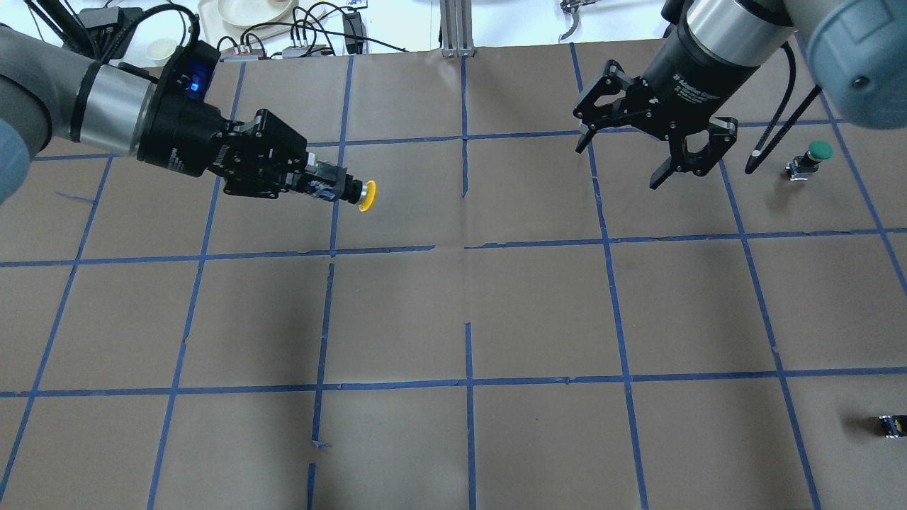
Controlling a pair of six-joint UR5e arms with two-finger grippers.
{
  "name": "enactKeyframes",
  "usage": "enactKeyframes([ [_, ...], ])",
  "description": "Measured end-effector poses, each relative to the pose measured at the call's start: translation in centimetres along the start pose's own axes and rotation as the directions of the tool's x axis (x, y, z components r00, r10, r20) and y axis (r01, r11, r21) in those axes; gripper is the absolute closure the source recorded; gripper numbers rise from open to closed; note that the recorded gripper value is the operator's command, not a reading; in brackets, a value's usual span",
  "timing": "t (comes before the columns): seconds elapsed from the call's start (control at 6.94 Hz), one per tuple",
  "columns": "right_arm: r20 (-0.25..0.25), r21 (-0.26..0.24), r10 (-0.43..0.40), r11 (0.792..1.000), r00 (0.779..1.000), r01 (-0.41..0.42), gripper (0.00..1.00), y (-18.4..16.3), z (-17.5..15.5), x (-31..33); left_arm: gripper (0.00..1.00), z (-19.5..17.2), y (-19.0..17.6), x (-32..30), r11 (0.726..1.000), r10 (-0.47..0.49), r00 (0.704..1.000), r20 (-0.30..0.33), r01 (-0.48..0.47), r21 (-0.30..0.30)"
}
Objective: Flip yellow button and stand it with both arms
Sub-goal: 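Carry the yellow button toward the right gripper while the right arm rises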
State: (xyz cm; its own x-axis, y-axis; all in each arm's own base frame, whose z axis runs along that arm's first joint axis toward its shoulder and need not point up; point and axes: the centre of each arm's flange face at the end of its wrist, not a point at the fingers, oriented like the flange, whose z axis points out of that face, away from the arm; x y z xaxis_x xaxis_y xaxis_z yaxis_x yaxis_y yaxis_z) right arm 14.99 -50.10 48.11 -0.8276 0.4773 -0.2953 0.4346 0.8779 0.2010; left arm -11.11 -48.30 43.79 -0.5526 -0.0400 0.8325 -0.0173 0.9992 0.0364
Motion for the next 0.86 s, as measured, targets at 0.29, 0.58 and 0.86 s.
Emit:
enactKeyframes([
  [0.29,0.186,-0.094,0.216,0.975,0.959,-0.202,0.00,-1.6,-1.7,0.7,0.90,2.1,0.6,4.0,0.997,-0.075,0.978,-0.197,0.077,0.004],
  [0.58,0.325,-0.231,0.407,0.909,0.854,-0.346,0.00,-1.1,-4.0,0.3,0.90,3.8,1.7,7.6,0.994,-0.107,0.935,-0.337,0.105,-0.023],
  [0.86,0.383,-0.347,0.527,0.843,0.759,-0.410,0.00,1.1,-6.0,-0.7,0.90,4.6,2.1,9.9,0.992,-0.129,0.907,-0.401,0.123,-0.041],
])
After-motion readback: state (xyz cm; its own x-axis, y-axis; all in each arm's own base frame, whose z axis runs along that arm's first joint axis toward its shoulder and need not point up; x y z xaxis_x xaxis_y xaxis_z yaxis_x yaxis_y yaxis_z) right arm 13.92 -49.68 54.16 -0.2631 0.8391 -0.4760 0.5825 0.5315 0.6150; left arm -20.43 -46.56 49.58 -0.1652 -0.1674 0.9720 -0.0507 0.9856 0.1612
